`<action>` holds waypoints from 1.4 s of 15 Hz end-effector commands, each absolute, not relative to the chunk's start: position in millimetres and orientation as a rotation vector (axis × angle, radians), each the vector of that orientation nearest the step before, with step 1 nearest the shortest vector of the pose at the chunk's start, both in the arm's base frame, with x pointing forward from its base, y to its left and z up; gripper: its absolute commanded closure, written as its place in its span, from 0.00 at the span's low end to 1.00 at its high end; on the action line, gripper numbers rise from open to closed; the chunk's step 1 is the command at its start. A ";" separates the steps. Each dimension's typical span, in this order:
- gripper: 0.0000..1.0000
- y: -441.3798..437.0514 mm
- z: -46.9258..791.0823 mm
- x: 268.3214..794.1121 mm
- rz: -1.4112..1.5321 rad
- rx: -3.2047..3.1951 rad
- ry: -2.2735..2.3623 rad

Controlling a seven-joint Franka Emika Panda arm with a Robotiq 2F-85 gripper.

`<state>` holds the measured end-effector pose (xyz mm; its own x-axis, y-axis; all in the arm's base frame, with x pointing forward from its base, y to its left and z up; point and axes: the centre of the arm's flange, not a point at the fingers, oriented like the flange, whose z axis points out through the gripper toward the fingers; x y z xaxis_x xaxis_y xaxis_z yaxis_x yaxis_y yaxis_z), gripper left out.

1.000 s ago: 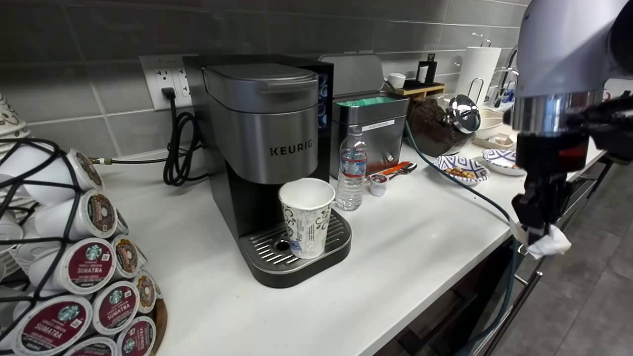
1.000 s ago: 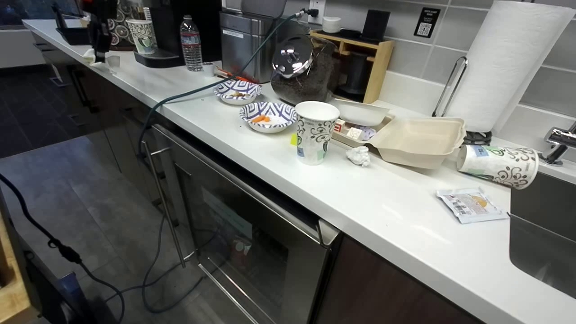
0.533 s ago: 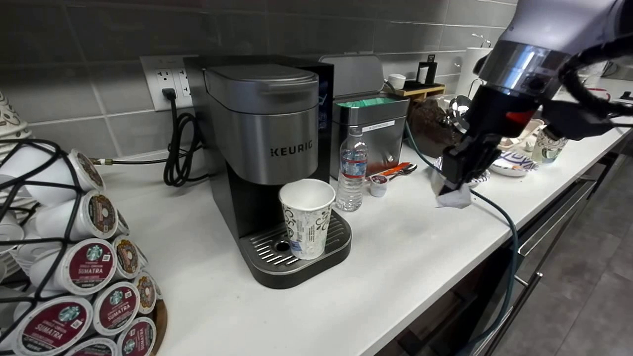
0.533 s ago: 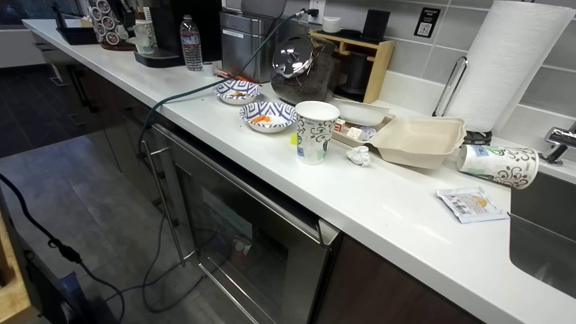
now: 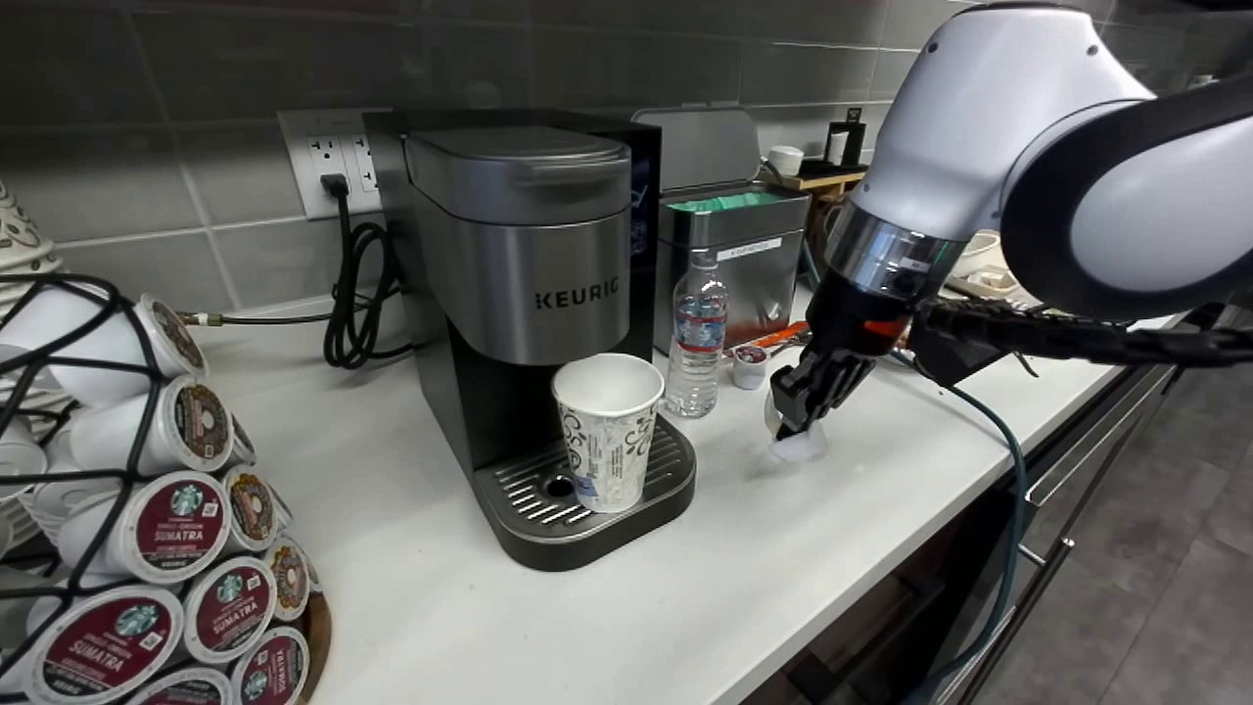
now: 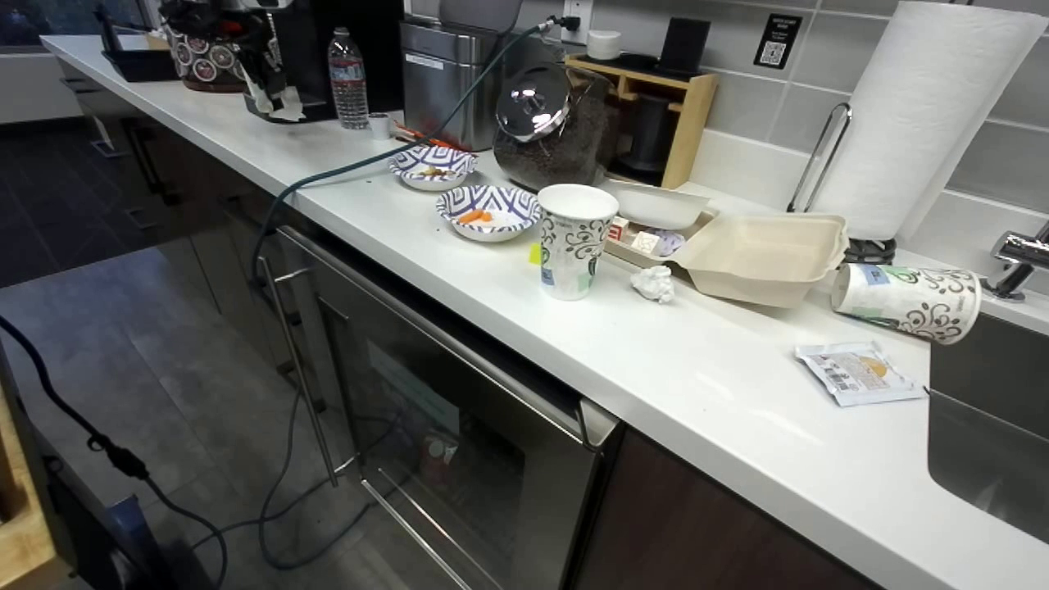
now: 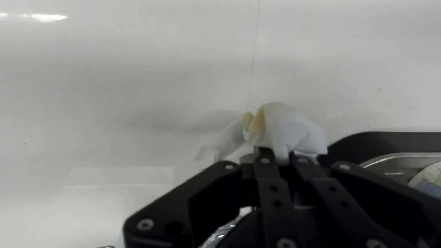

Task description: Clean the countertop

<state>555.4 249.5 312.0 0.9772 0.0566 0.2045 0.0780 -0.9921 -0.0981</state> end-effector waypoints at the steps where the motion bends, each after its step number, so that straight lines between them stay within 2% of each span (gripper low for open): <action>1: 0.98 258.4 289.4 574.1 -0.243 -3.057 -0.127; 8: 0.98 240.9 261.4 578.5 -0.127 -3.135 -0.122; 17: 0.98 128.2 243.4 579.8 -0.023 -3.329 0.194; 19: 0.98 113.3 242.2 573.9 0.107 -3.364 0.235; 21: 0.98 119.7 251.1 559.4 0.231 -3.289 0.084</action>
